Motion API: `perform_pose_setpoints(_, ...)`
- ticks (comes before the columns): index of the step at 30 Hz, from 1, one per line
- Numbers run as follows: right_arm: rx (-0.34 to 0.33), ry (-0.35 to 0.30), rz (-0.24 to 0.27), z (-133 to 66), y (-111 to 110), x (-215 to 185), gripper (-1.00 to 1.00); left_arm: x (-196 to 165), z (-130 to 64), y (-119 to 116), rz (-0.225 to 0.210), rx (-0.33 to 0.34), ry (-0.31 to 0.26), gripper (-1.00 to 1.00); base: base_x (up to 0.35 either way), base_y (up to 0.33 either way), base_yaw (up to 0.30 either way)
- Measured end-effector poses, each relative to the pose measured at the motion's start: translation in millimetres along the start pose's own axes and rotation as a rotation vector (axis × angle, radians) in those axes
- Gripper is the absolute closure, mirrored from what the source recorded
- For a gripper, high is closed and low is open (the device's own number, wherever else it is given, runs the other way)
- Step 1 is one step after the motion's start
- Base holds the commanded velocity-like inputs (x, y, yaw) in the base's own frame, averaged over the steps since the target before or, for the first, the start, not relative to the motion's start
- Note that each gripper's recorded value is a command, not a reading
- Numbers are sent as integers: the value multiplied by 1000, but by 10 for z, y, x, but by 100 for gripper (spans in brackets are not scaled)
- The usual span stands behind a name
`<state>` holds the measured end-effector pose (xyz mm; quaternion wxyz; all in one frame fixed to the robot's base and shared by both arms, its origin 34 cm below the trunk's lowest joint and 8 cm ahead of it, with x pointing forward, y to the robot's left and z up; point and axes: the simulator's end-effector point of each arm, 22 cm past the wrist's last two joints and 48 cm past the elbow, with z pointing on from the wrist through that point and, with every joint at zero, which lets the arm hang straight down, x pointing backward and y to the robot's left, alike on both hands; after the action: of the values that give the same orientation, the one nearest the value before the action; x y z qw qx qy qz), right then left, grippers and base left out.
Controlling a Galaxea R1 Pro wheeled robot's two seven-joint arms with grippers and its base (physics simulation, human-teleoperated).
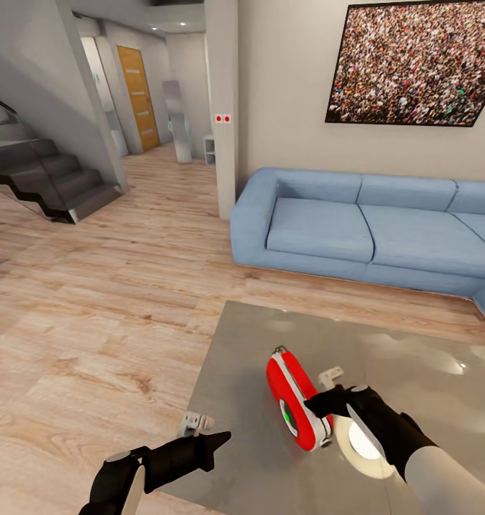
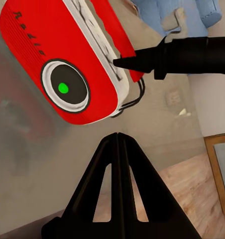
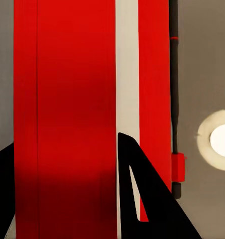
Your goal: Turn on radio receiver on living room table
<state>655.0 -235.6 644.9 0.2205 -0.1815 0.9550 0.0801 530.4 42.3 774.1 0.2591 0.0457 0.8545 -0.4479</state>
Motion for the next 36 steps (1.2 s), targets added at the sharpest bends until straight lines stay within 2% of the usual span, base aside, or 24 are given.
perform_pose_setpoints(9,-13,-13,-2,26,90,-36,100,1,0,0,0,0,0,100,0,0,0)
perform_pose_setpoints(36,-13,-12,-1,25,88,-37,100,1,0,1,0,0,0,100,0,0,0)
